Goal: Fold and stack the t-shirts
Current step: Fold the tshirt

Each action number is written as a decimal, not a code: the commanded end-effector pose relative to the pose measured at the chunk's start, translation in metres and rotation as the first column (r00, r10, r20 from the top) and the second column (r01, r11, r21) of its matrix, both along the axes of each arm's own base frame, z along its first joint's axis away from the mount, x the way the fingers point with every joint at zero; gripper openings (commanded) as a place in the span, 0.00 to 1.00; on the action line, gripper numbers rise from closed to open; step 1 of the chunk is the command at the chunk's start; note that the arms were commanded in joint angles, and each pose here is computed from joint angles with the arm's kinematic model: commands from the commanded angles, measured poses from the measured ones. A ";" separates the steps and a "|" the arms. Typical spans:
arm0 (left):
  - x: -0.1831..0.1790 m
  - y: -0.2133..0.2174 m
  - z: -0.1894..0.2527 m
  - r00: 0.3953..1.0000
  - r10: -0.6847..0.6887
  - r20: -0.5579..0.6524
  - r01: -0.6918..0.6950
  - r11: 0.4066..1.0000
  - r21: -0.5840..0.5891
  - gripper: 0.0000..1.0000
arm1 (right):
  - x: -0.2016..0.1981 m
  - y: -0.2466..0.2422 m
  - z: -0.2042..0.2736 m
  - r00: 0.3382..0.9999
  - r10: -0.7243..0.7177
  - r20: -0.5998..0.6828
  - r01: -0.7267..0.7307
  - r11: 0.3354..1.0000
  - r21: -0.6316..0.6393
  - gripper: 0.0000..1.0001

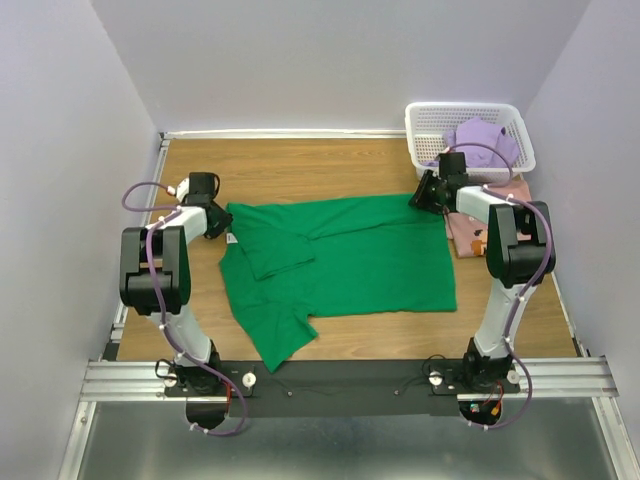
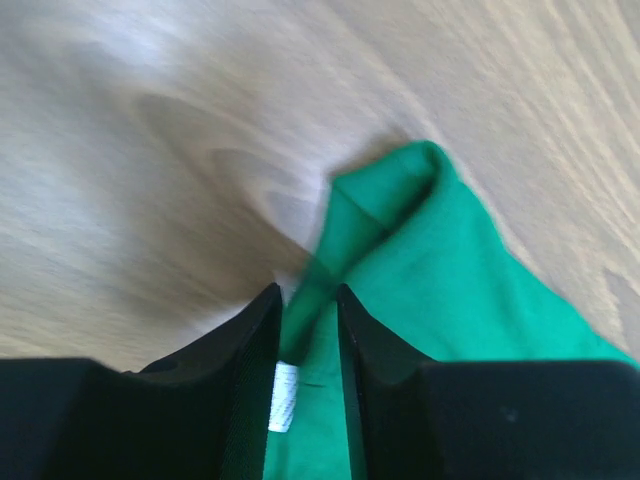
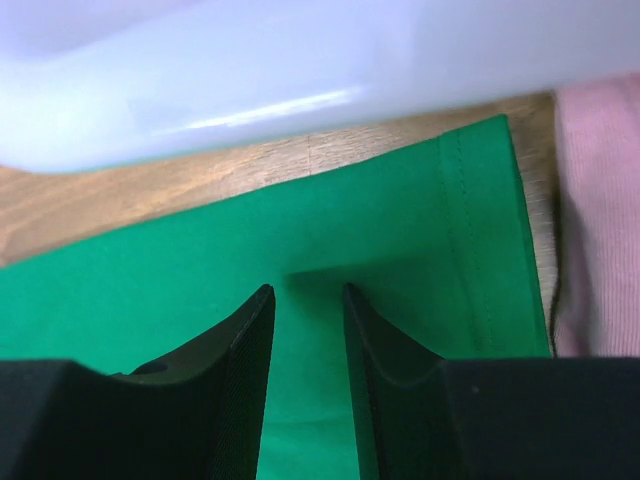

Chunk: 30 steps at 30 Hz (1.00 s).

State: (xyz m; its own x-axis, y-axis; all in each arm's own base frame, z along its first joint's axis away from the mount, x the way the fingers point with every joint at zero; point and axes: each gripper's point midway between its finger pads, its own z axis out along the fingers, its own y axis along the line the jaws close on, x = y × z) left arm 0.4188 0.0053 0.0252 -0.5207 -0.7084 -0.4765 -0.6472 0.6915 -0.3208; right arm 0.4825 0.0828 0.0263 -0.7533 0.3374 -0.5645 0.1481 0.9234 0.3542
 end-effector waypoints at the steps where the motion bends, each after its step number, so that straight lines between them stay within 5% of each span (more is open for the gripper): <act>1: -0.042 0.020 -0.028 0.991 0.074 -0.107 -0.074 0.997 0.008 0.36 | -0.019 -0.020 -0.031 0.988 -0.136 -0.072 0.133 0.990 -0.047 0.41; 8: -0.055 0.028 -0.030 0.989 0.092 -0.114 -0.094 0.995 -0.016 0.35 | -0.038 -0.027 -0.028 0.980 -0.185 -0.074 0.182 0.982 -0.054 0.42; 17: 0.004 0.008 0.044 0.989 -0.078 0.123 0.080 0.997 -0.013 0.57 | -0.024 -0.015 -0.009 0.995 -0.099 -0.023 0.099 0.995 -0.018 0.42; 30: 0.044 -0.020 0.032 0.962 -0.242 0.126 0.243 0.970 0.010 0.53 | -0.023 -0.013 -0.014 0.996 -0.083 -0.031 0.082 0.996 -0.019 0.42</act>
